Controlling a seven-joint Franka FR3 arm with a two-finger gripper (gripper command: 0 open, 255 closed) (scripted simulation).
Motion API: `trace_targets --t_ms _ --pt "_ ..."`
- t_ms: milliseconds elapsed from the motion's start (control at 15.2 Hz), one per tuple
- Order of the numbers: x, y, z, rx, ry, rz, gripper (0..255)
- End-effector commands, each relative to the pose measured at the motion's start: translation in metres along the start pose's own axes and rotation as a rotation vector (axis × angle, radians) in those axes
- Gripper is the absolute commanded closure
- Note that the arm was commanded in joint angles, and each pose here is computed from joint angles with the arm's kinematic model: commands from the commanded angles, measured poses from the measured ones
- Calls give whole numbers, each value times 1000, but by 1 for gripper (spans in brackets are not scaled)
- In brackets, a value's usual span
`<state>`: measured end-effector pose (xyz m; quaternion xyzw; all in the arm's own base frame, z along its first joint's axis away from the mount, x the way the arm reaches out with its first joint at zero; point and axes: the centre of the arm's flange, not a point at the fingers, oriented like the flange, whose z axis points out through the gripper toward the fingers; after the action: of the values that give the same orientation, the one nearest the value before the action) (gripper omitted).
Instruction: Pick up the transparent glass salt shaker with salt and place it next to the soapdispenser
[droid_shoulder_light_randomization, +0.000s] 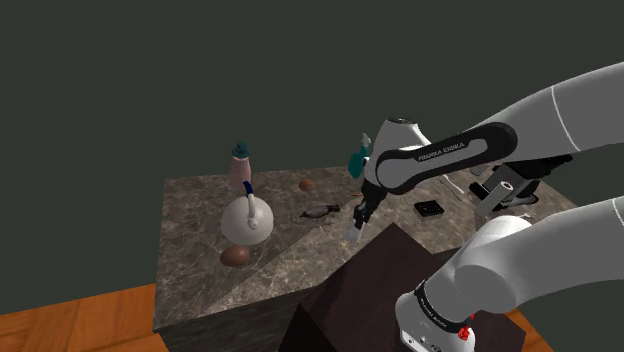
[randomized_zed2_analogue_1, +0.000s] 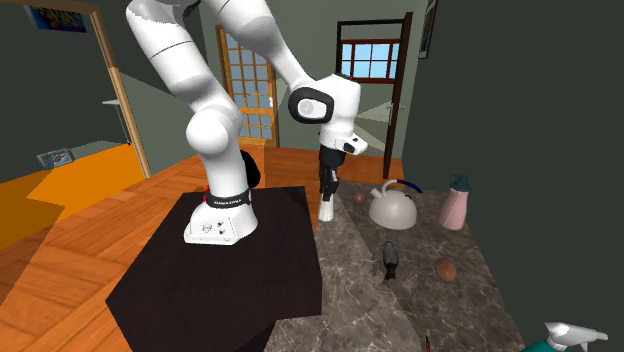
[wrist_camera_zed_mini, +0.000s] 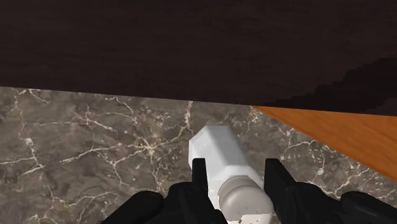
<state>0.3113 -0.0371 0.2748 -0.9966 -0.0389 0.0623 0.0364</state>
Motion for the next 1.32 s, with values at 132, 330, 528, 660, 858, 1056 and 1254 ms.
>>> trace_targets --t_ms 132,330,528,660,858,1056,1254 --pt "-3 -1 -21 0 -1 0 255" --pt "-4 -3 -36 0 -1 0 255" --pt "-6 -4 -52 0 -1 0 255" --pt "-8 -5 -62 0 -1 0 255" --pt "-10 -6 -78 0 -1 0 255" --pt "-11 -7 -94 0 -1 0 255" --pt "-13 -8 -109 0 -1 0 255"
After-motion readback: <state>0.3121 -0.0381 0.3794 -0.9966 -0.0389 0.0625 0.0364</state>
